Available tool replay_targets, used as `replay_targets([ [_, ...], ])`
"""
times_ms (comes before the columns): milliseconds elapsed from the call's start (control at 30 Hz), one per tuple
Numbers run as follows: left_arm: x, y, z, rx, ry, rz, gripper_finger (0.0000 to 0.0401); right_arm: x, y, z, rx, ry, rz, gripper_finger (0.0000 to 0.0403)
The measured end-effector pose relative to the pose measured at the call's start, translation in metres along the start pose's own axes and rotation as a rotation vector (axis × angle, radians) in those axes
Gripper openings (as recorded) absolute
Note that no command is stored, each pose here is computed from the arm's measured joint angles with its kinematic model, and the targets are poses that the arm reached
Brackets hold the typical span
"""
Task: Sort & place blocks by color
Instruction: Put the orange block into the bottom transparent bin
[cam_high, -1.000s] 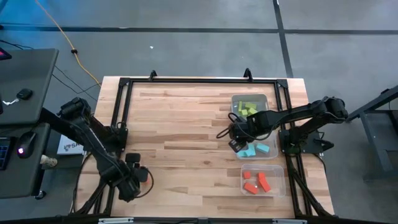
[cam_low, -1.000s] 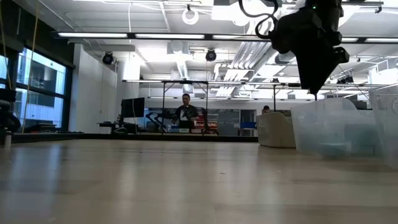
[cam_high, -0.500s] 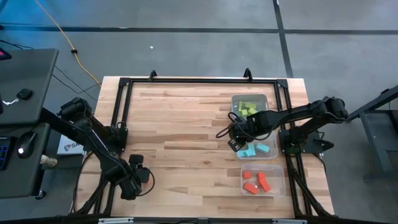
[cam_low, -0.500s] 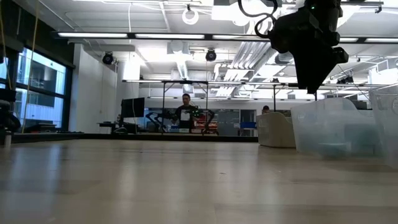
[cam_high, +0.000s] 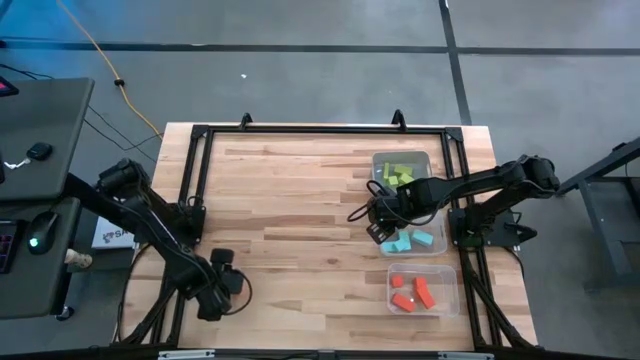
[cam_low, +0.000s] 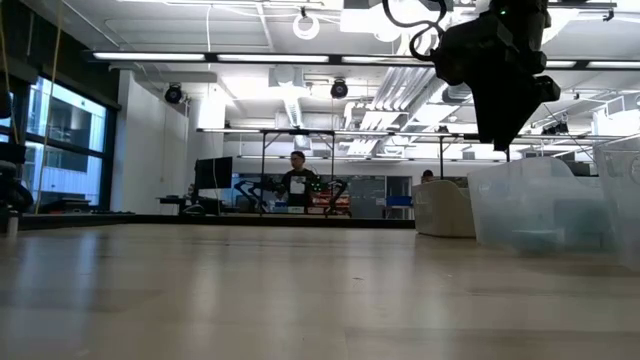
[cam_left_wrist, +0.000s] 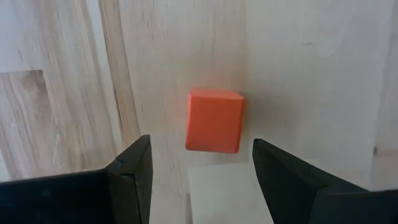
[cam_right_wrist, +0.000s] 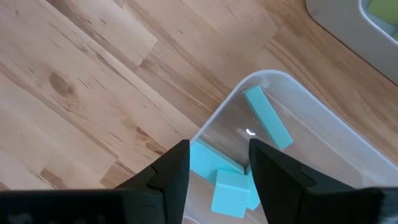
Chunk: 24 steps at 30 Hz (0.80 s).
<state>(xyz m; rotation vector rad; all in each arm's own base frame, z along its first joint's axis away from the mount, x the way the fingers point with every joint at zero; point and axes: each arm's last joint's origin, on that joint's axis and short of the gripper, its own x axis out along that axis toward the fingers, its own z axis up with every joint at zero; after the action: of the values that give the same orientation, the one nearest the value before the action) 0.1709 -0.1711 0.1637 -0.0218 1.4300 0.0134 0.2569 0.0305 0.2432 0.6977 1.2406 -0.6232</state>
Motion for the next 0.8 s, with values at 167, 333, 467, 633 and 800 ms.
replay_targets([
  [167,0.011,0.000,0.003,-0.018,0.025,0.030,0.0197,0.000,0.000,0.000,0.000,-0.001,0.001,0.0156],
  [333,0.012,-0.001,0.004,-0.004,0.023,0.031,0.0197,0.000,0.000,0.000,0.000,-0.002,0.003,0.0156],
  [467,0.012,-0.001,0.004,0.006,0.025,0.028,0.0197,0.000,0.000,0.000,0.000,-0.003,0.004,0.0156],
  [633,0.012,-0.003,0.006,0.008,-0.010,0.011,0.0197,0.000,0.000,0.000,0.000,-0.003,0.004,0.0156],
  [800,0.015,-0.001,0.009,-0.001,0.016,-0.010,0.0186,0.000,0.000,0.000,0.001,-0.003,0.004,0.0156],
])
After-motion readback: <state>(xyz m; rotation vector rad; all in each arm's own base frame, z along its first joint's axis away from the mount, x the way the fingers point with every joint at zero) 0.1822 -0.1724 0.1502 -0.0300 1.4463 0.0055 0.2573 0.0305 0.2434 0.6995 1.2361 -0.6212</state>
